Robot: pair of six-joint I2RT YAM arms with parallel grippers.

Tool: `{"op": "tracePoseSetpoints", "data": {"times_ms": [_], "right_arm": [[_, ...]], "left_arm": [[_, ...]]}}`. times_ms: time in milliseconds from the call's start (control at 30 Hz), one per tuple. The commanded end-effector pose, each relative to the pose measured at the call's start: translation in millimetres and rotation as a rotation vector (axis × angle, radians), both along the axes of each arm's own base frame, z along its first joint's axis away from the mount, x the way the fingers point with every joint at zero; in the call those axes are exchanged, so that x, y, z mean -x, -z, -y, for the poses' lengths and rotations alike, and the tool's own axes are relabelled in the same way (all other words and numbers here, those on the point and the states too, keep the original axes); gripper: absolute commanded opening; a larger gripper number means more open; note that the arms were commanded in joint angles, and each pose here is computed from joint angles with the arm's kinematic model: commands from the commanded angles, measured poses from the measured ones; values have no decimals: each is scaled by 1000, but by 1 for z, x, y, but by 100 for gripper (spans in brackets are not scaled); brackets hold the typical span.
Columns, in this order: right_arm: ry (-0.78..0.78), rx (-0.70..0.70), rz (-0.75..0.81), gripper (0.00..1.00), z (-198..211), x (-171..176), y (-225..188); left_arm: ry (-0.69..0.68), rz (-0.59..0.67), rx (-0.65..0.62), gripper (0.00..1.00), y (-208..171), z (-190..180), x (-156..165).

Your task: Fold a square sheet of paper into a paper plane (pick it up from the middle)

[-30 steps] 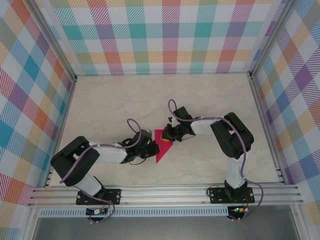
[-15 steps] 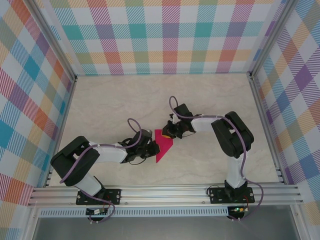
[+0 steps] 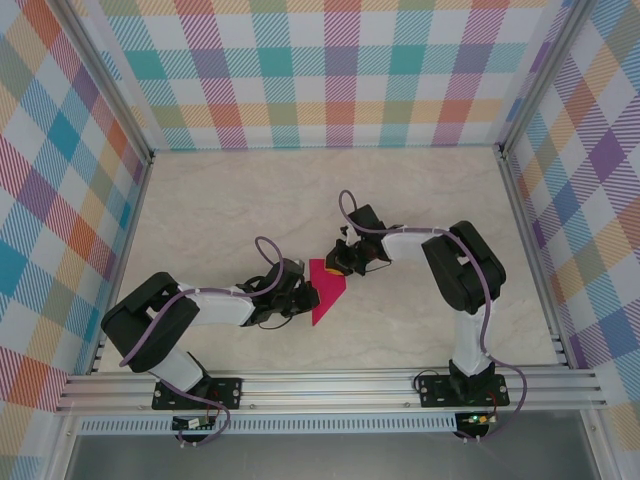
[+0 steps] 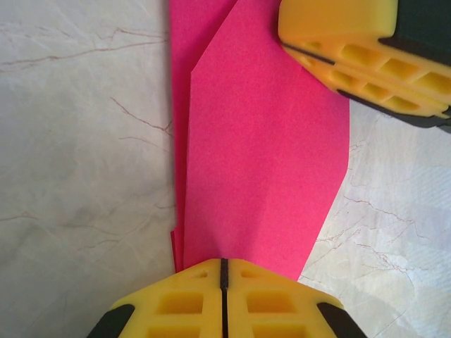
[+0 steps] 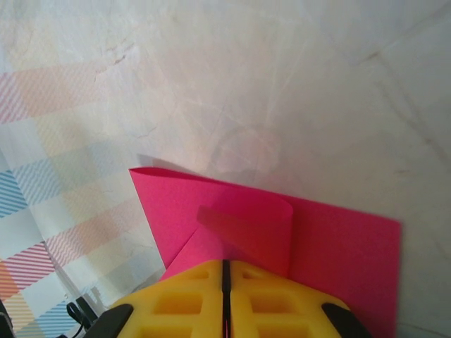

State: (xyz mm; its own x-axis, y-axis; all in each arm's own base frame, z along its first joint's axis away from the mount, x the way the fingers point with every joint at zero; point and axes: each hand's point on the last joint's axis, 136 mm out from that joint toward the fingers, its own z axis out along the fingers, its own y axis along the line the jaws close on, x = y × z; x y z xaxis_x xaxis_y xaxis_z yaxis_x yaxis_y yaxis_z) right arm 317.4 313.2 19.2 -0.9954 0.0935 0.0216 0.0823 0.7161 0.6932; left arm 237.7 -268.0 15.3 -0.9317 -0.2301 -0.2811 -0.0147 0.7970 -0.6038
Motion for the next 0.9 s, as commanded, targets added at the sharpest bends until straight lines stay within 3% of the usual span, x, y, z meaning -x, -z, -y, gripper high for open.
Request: {"op": "tracePoseSetpoints", "data": {"times_ms": [0,400,867], "right_arm": [[12,43,50,9,6,-17,-1],[46,137,-24,9,26,-10,46],[112,138,55,9,46,-37,25]], "left_arm": [[-8,-218,-287,7,65,-63,50],[-6,-225,-293,7,67,-64,53],[57,-219,-323,7,66,-62,53]]}}
